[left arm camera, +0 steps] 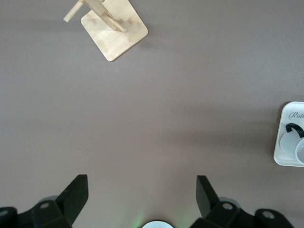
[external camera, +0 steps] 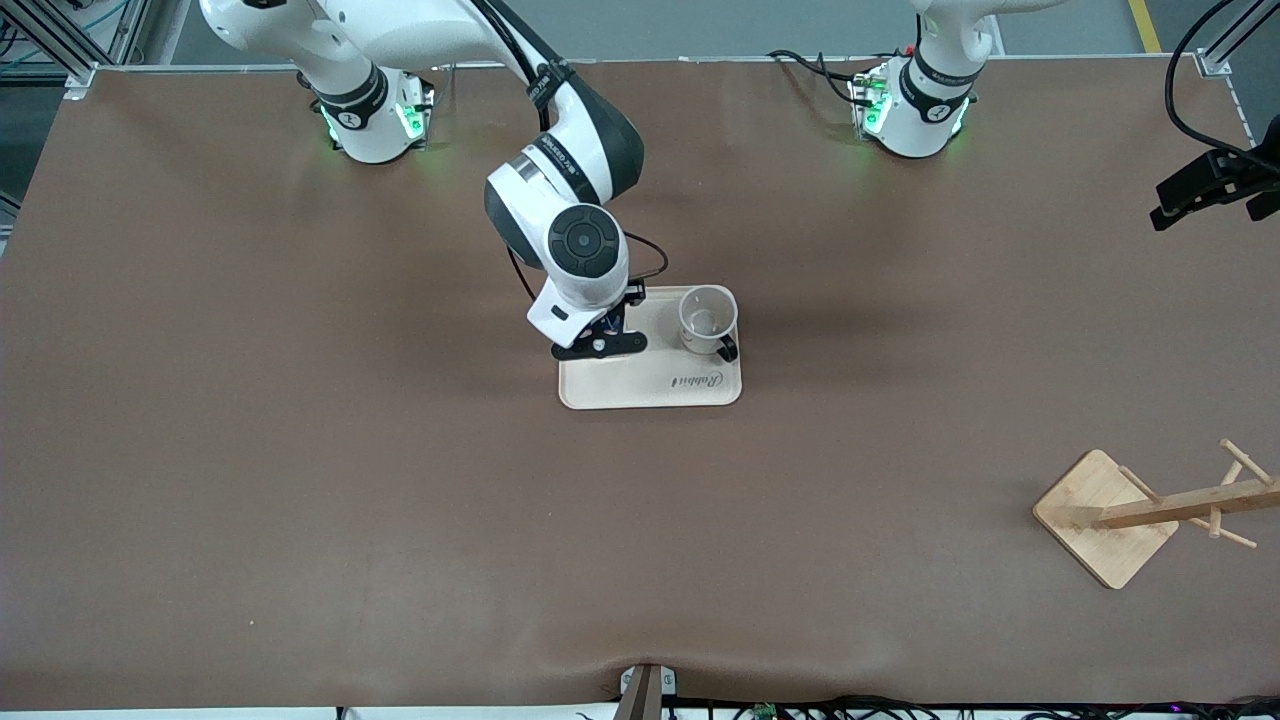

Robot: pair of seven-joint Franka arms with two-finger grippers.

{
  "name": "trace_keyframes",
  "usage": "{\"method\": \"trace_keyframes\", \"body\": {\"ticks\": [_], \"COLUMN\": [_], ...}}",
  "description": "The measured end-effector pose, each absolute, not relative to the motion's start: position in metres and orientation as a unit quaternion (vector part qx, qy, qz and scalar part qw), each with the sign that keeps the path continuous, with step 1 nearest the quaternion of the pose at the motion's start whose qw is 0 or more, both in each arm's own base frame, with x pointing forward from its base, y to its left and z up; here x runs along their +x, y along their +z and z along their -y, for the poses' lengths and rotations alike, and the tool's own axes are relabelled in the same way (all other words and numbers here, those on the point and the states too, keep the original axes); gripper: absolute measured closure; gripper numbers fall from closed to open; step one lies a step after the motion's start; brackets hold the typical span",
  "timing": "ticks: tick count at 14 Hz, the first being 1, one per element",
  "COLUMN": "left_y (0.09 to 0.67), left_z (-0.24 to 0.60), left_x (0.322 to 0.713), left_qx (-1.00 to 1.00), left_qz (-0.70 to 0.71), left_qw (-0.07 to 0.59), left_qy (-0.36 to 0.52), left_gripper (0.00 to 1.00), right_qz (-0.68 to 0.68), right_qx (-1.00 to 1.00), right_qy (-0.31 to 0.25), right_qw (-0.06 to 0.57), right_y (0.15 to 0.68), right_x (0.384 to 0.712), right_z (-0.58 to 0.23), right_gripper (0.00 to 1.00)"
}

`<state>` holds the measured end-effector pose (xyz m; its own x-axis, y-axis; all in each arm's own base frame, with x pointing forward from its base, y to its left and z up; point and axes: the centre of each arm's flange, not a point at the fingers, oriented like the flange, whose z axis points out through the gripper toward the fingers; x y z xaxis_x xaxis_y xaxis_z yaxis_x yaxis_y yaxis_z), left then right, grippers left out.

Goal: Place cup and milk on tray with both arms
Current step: 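Lower the milk carton onto the tray beside the mug with the right gripper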

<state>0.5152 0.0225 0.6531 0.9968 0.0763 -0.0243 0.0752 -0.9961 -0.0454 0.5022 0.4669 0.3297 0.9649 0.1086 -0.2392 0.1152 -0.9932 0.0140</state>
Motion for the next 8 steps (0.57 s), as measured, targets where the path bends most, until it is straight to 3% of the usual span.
{"method": "trace_keyframes", "body": {"ticks": [4, 5, 8], "left_y": [0.646, 0.644, 0.64], "left_z": [-0.018, -0.017, -0.015], "left_x": [0.516, 0.516, 0.518], "left_qx": [-0.999, -0.999, -0.999], "left_qz": [0.045, 0.047, 0.045], "left_qw": [0.013, 0.011, 0.007], "left_qy": [0.018, 0.019, 0.023], "left_gripper": [0.0, 0.0, 0.0], "right_qz": [-0.057, -0.056, -0.055], "right_qx": [0.991, 0.991, 0.991], "right_qy": [-0.12, -0.12, -0.121], "right_qw": [0.014, 0.015, 0.016], "right_y": [0.325, 0.325, 0.326], "right_x": [0.502, 0.503, 0.504], "right_z": [-0.468, -0.468, -0.466], "right_gripper": [0.06, 0.0, 0.0]}}
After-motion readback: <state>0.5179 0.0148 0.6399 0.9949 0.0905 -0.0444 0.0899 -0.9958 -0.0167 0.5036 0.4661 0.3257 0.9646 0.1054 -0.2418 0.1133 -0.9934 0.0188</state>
